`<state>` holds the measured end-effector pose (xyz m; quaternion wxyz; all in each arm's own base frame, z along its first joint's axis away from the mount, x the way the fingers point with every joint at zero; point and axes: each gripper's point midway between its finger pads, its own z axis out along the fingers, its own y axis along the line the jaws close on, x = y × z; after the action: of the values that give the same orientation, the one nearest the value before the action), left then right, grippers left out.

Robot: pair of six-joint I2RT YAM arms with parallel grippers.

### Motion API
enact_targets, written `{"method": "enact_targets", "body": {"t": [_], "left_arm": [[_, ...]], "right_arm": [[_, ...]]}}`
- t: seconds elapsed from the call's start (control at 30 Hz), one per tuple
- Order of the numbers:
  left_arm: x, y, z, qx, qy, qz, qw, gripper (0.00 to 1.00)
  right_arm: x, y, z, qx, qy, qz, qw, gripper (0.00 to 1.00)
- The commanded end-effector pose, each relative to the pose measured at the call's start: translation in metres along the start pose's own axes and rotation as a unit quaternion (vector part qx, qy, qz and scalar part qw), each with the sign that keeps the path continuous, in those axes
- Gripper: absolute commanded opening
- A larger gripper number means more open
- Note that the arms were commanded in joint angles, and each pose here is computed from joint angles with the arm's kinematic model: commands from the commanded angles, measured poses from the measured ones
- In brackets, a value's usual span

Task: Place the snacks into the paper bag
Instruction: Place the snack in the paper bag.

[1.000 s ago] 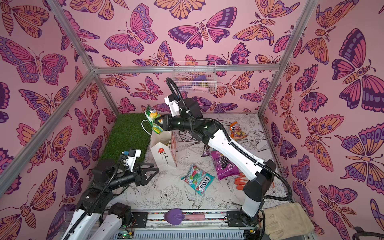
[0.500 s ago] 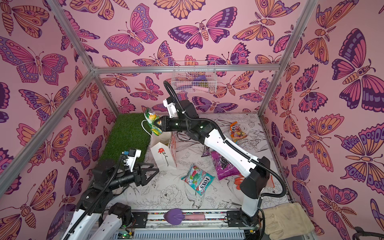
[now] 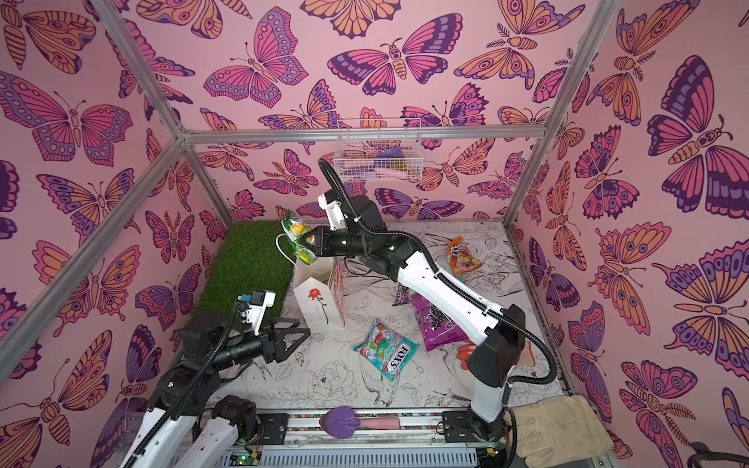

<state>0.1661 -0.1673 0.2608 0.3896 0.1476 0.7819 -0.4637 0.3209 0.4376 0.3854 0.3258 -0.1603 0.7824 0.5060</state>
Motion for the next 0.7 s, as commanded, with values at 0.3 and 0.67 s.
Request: {"method": "enact_targets", "body": {"t": [0.3, 0.67], "left_arm": [[0.002, 0.002, 0.003, 0.001, 0.002, 0.007, 1.0, 0.85], [0.002, 0.003, 0.003, 0.0, 0.002, 0.006, 1.0, 0.86]], "right_arm": [[0.001, -0.004, 0.008, -0.003, -0.014, 0.002, 1.0, 0.08], [0.008, -0.013, 0.013, 0.007, -0.007, 0.009, 1.0, 0.13]]}}
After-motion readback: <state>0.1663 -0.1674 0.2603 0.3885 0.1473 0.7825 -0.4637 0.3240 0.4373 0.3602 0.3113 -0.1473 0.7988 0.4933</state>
